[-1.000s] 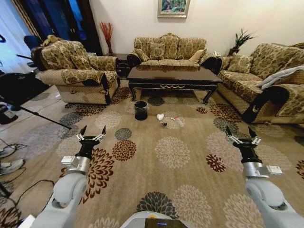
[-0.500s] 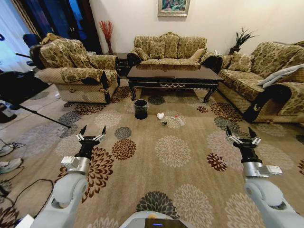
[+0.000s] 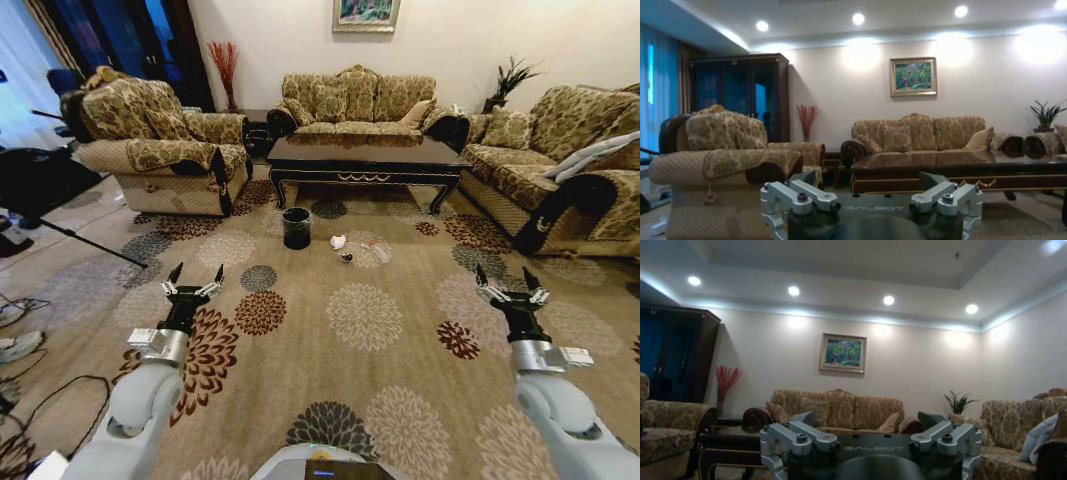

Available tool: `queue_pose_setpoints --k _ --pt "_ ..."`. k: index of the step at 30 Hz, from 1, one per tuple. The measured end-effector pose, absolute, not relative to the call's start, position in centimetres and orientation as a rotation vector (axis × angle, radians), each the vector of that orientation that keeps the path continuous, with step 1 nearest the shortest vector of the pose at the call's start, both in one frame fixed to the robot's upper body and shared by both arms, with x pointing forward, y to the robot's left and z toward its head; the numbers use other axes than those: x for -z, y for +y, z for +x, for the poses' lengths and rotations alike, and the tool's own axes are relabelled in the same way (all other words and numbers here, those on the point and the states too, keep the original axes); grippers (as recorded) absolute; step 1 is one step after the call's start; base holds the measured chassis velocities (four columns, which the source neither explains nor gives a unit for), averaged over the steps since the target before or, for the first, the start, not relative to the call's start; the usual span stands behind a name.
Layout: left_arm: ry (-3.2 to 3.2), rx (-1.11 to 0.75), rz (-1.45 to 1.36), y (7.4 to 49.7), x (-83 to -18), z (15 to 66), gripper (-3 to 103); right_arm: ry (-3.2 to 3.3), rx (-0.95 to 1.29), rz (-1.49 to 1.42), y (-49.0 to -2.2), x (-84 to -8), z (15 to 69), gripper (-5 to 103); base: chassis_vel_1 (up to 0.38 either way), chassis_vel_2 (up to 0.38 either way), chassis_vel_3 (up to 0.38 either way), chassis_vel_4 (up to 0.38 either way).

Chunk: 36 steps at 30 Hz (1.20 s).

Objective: Move to the front of the table and pick up the trash from the floor, then place it into the trash bin.

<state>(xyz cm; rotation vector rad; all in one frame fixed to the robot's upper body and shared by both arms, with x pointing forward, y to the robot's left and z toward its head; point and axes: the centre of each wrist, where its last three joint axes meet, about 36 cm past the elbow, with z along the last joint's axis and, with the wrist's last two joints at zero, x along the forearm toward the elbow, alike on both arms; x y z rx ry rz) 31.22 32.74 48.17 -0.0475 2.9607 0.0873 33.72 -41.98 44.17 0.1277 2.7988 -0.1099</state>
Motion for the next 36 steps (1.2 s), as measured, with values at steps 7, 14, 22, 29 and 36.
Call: queue_pose_setpoints --k 7,14,22,29,36 --pt "2.928 -0.06 -0.036 32.7 -49.4 31.4 100 2.78 0.133 0.104 -41.6 -44.9 33.6 100 0.0 0.0 0.0 0.0" --pt "2.936 -0.05 -0.02 32.5 -48.9 31.7 100 2.787 0.146 0.099 -41.6 -44.5 33.7 100 0.0 0.0 0.0 0.0" --pt "2.942 -0.048 -0.016 32.6 -48.6 32.1 100 2.8 0.156 0.111 -42.2 -43.7 34.1 100 0.0 0.0 0.0 0.0" --pt "2.944 -0.043 -0.006 32.4 -48.5 32.2 100 2.802 0.154 0.106 -42.2 -43.3 34.1 100 0.0 0.0 0.0 0.0" --pt "2.94 -0.044 0.004 32.2 -48.5 32.0 100 2.8 0.153 0.102 -42.1 -43.3 34.1 100 0.0 0.0 0.0 0.0"
